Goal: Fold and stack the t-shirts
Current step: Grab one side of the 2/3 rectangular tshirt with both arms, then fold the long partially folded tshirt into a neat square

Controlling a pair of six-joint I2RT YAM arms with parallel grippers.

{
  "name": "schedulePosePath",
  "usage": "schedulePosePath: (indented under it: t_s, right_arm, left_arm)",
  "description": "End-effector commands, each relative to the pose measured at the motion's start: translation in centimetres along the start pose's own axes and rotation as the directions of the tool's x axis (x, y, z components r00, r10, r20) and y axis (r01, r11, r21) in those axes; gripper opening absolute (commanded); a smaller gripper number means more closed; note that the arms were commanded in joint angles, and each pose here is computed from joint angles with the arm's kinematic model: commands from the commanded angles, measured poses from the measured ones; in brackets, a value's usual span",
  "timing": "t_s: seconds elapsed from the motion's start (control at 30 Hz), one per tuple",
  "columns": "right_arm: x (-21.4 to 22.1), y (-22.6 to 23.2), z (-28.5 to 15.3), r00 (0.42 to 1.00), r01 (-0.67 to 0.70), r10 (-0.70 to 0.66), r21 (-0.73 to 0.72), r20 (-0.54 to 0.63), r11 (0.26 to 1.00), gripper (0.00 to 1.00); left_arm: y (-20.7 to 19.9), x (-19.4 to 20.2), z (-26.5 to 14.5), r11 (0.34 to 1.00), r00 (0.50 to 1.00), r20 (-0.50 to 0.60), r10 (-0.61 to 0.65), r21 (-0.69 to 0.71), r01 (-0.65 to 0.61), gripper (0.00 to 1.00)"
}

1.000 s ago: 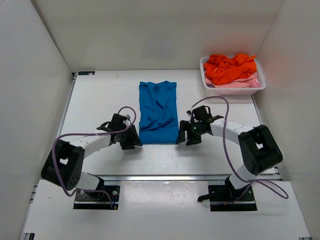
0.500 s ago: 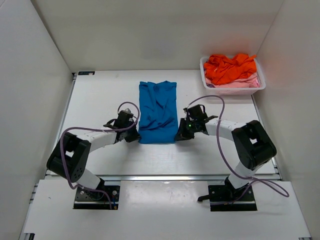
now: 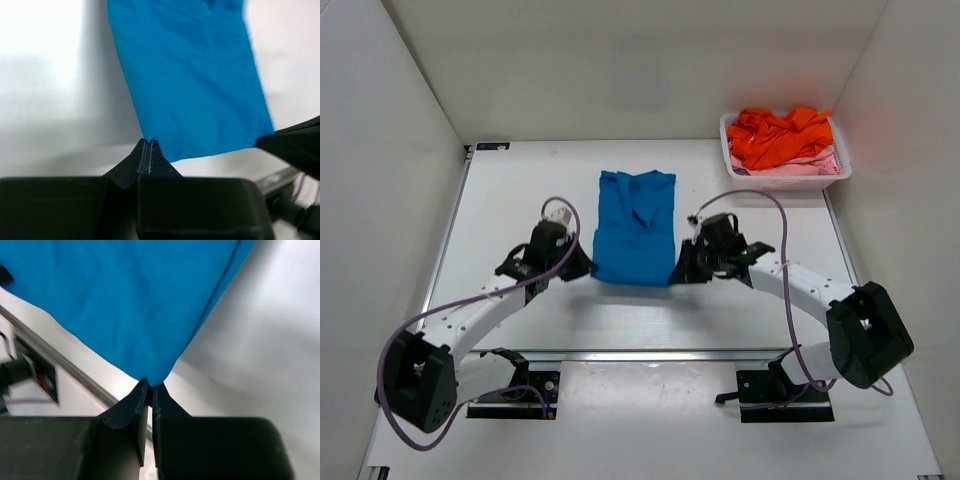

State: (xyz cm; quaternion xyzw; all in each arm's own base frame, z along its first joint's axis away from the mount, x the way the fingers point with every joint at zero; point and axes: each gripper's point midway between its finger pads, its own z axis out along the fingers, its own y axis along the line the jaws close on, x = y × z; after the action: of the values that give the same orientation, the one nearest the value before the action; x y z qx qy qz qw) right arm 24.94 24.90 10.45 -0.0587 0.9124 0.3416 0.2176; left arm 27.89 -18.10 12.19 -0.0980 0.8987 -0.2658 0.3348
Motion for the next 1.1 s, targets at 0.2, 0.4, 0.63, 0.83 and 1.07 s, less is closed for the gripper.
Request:
schedulePosePath:
  t_s: [0.2,0.4,0.63,0.83,1.07]
  right_arm:
    - [11.5,0.0,-1.3,0.979,-0.08,0.074,-0.025,-0.192,0.996,0.0]
    - [9.6,0.9,-2.0,0.975,-0.126,0.11,-0.071,-0.193,0.99,0.0]
    - [-4.3,0.0,-1.3,0.997,-0.058,0.054,-0.082,-0.049,0.995,0.0]
    - [-21.6,-3.3,1.4,0.988,0.038,-0.04,0.017,0.15,0.999,0.22]
    - [-25.4,-7.5,2.8,0.98,0.034,-0.072,0.196,0.187,0.98,0.77]
  left_arm:
    - [5.0,13.1,-3.7,0.999,0.956,-0.288,-0.051,-0.012,0.05,0.0]
    - [3.6,8.9,-4.4,0.998,0.971,-0.23,-0.067,0.006,0.07,0.0]
    - [-2.2,-3.5,0.4,0.996,0.992,-0.126,-0.004,0.092,0.016,0.0]
    - [-0.7,-16.7,9.4,0.999,0.998,0.047,-0.05,0.022,0.049,0.17]
    - [1.5,-20.8,13.6,0.999,0.997,0.073,-0.036,0.044,0.032,0.83]
